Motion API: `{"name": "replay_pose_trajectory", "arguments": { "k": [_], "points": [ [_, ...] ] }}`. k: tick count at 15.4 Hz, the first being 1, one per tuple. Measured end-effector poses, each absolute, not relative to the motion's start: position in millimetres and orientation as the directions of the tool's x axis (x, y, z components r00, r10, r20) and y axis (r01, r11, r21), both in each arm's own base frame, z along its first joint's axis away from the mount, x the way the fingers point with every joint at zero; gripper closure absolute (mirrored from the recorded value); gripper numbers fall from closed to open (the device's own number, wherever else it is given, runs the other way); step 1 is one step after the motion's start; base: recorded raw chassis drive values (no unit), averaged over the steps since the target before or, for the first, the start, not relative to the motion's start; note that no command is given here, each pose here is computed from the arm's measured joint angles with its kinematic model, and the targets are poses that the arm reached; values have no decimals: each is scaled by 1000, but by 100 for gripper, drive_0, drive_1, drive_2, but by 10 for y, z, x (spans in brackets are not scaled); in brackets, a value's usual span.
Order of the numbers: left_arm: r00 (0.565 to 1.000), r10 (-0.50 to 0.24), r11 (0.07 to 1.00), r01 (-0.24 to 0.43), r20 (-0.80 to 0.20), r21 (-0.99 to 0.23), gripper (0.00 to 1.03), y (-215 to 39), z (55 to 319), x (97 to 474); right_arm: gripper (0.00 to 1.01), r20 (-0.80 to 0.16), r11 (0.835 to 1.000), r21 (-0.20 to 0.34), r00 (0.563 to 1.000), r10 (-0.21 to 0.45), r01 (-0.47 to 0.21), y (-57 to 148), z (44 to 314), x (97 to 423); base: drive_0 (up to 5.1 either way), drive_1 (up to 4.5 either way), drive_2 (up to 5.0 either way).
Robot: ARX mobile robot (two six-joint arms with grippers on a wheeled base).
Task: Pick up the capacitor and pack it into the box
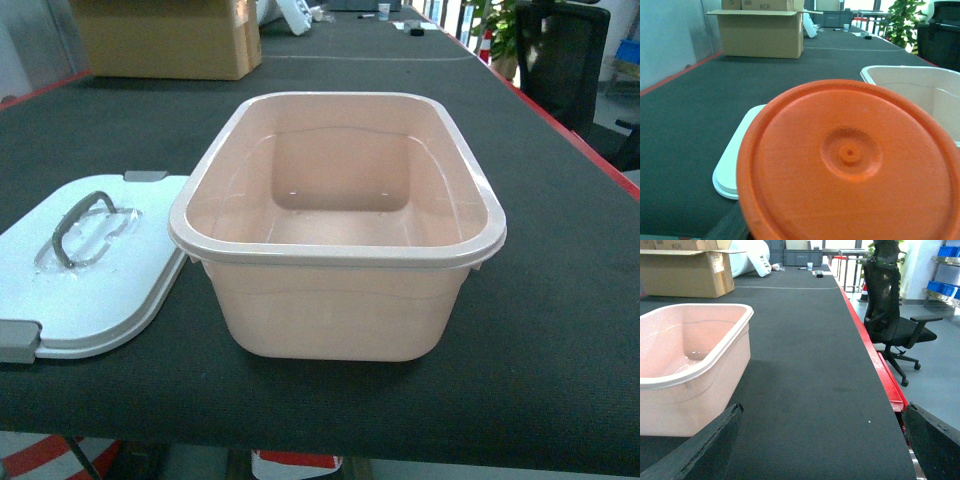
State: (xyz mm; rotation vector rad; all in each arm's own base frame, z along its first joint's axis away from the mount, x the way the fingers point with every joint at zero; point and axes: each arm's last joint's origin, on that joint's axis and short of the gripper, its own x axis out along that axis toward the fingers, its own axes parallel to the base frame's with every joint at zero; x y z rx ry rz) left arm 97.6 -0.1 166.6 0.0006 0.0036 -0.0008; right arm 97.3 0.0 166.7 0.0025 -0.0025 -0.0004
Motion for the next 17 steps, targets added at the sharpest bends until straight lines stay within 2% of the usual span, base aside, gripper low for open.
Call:
{"name": "replay_pose_trajectory", "arguments": {
  "k": [5, 6, 8, 10, 11, 14, 17],
  "points": [
    [1000, -1, 1000, 1, -4, 1, 59, -1, 1666, 976, 3, 2, 1000, 2, 1000, 0, 0, 0, 1666, 973, 12, 412, -388],
    [990, 63, 998, -64, 130, 2, 59, -2, 1819, 1061, 3, 2, 1000, 2, 1000, -2, 2, -1, 1666, 973, 12, 412, -388],
    [987, 10, 1000, -12, 161, 12, 59, -83, 2064, 1518, 3, 2, 1000, 3, 1000, -1, 1, 0, 1666, 973, 12, 412, -388],
    [966, -77, 997, 81, 248, -5, 59, -340, 2366, 2154, 3, 2, 1000, 2, 1000, 0, 0, 0, 1666, 973, 12, 412, -388],
    [960, -109, 993, 120, 258, -24, 59, -581, 2496, 2618, 3, 2, 1000, 2, 1000, 0, 0, 0, 1666, 973, 12, 412, -388],
    [975, -202, 978, 206, 96, -34, 59, -1243, 2281, 3386, 3, 2, 1000, 2, 1000, 0, 0, 0, 1666, 973, 12, 412, -388],
    [964, -258, 966, 259, 66, -6, 59, -1786, 2099, 3863, 3, 2, 1000, 2, 1000, 0, 0, 0, 1666, 973, 12, 412, -388]
  ]
}}
